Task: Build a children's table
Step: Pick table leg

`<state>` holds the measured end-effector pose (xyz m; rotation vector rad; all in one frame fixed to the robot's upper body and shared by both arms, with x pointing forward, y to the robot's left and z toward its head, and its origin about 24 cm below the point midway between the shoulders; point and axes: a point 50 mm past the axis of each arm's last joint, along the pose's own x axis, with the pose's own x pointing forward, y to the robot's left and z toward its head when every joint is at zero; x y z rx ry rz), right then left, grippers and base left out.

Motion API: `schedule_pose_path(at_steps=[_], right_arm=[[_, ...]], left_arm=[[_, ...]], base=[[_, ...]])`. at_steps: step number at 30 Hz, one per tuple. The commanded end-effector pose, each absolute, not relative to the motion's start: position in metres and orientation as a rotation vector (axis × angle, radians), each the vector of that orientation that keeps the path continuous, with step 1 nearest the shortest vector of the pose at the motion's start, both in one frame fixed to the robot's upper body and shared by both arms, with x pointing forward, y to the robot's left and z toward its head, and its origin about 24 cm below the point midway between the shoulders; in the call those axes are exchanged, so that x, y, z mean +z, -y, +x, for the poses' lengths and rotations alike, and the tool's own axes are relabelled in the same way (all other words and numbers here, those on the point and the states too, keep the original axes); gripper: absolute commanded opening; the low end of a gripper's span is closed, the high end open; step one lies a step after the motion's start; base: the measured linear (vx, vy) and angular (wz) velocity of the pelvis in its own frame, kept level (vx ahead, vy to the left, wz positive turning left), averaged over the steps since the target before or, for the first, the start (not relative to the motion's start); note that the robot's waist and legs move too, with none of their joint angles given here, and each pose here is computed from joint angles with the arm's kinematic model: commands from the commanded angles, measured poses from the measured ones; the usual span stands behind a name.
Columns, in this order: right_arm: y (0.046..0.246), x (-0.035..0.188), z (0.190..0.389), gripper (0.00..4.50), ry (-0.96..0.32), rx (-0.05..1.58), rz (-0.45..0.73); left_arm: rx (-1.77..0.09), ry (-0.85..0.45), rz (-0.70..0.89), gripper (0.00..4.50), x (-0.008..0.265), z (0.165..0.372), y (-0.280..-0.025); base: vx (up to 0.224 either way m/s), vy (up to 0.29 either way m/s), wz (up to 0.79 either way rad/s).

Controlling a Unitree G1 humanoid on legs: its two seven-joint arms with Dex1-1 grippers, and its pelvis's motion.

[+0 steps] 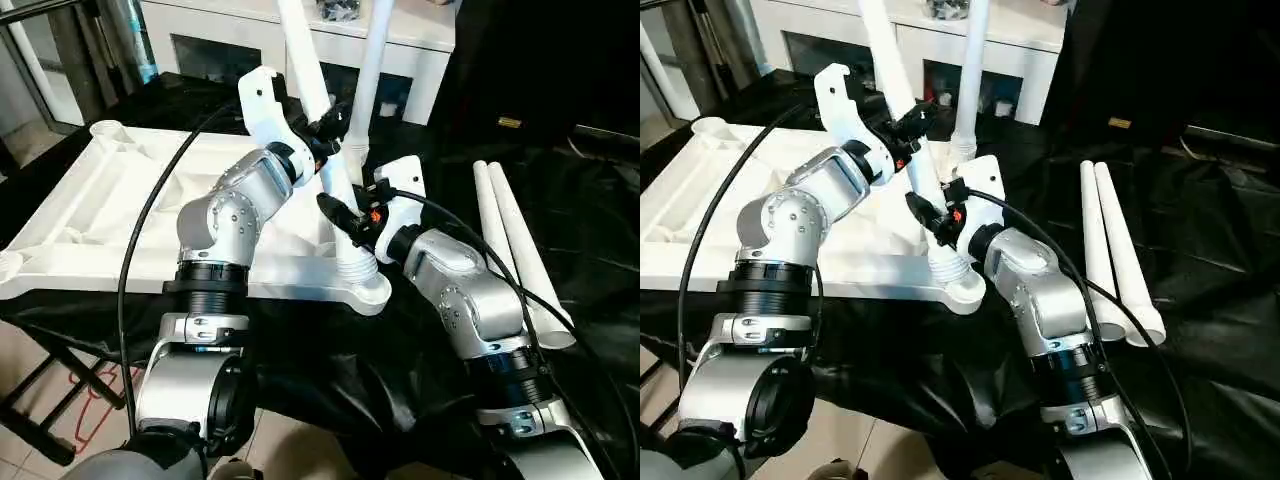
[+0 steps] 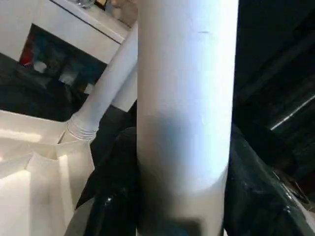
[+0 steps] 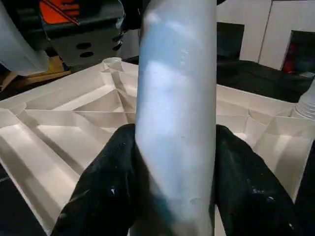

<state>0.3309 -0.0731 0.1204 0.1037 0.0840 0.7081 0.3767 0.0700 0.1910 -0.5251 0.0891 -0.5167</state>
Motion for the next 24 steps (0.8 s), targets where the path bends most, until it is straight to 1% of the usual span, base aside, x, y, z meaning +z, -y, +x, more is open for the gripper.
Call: schedule_pose_path(at_steps=[1, 2, 3, 4, 6, 7, 8, 11, 13, 14, 15, 16, 22, 23, 24], right_arm=[[0.073, 0.133, 0.334, 2.38, -0.033, 0.716, 0.101], [0.077, 0.134, 0.333, 2.52, -0.044, 0.740, 0.135], [0.079, 0.134, 0.333, 2.54, -0.048, 0.745, 0.148], [0.085, 0.134, 0.332, 2.63, -0.074, 0.776, 0.190], [0.092, 0.134, 0.330, 2.91, -0.100, 0.823, 0.216], [0.095, 0.133, 0.328, 2.97, -0.117, 0.861, 0.223], [0.099, 0.132, 0.323, 2.98, -0.149, 0.932, 0.257], [0.105, 0.134, 0.311, 2.98, -0.186, 1.071, 0.318], [0.107, 0.134, 0.309, 2.98, -0.203, 1.095, 0.337], [0.110, 0.133, 0.304, 2.98, -0.231, 1.144, 0.328], [0.111, 0.132, 0.303, 2.98, -0.242, 1.160, 0.323], [0.113, 0.132, 0.298, 2.98, -0.265, 1.197, 0.300], [0.113, 0.129, 0.293, 2.98, -0.304, 1.238, 0.277], [0.112, 0.127, 0.292, 2.64, -0.317, 1.240, 0.269], [0.111, 0.127, 0.292, 2.64, -0.319, 1.240, 0.267]], left_arm=[[-0.577, -0.084, -0.502, 1.80, 0.194, 0.373, -0.059], [-0.634, -0.067, -0.497, 1.80, 0.197, 0.371, -0.058], [-0.657, -0.063, -0.498, 1.79, 0.198, 0.370, -0.058], [-0.733, -0.046, -0.498, 1.79, 0.202, 0.368, -0.058], [-0.809, -0.033, -0.498, 1.79, 0.205, 0.365, -0.059], [-0.859, -0.029, -0.498, 1.79, 0.207, 0.363, -0.059], [-0.919, -0.018, -0.486, 1.79, 0.210, 0.360, -0.059], [-1.045, -0.005, -0.473, 1.79, 0.214, 0.354, -0.059], [-1.077, 0.000, -0.468, 1.79, 0.216, 0.352, -0.059], [-1.170, 0.008, -0.472, 1.79, 0.219, 0.347, -0.059], [-1.200, 0.015, -0.470, 1.79, 0.220, 0.346, -0.059], [-1.275, 0.025, -0.467, 1.79, 0.223, 0.341, -0.060], [-1.323, 0.039, -0.485, 1.79, 0.226, 0.338, -0.060], [-1.325, 0.041, -0.492, 1.79, 0.226, 0.337, -0.060], [-1.326, 0.042, -0.494, 1.79, 0.226, 0.337, -0.060]], base=[[0.000, 0.000, 0.00], [0.000, 0.000, 0.00], [0.000, 0.000, 0.00], [0.000, 0.000, 0.00], [0.000, 0.000, 0.00], [0.000, 0.000, 0.00], [0.000, 0.000, 0.00], [0.000, 0.000, 0.00], [0.000, 0.000, 0.00], [0.000, 0.000, 0.00], [0.000, 0.000, 0.00], [0.000, 0.000, 0.00], [0.000, 0.000, 0.00], [0.000, 0.000, 0.00], [0.000, 0.000, 0.00]])
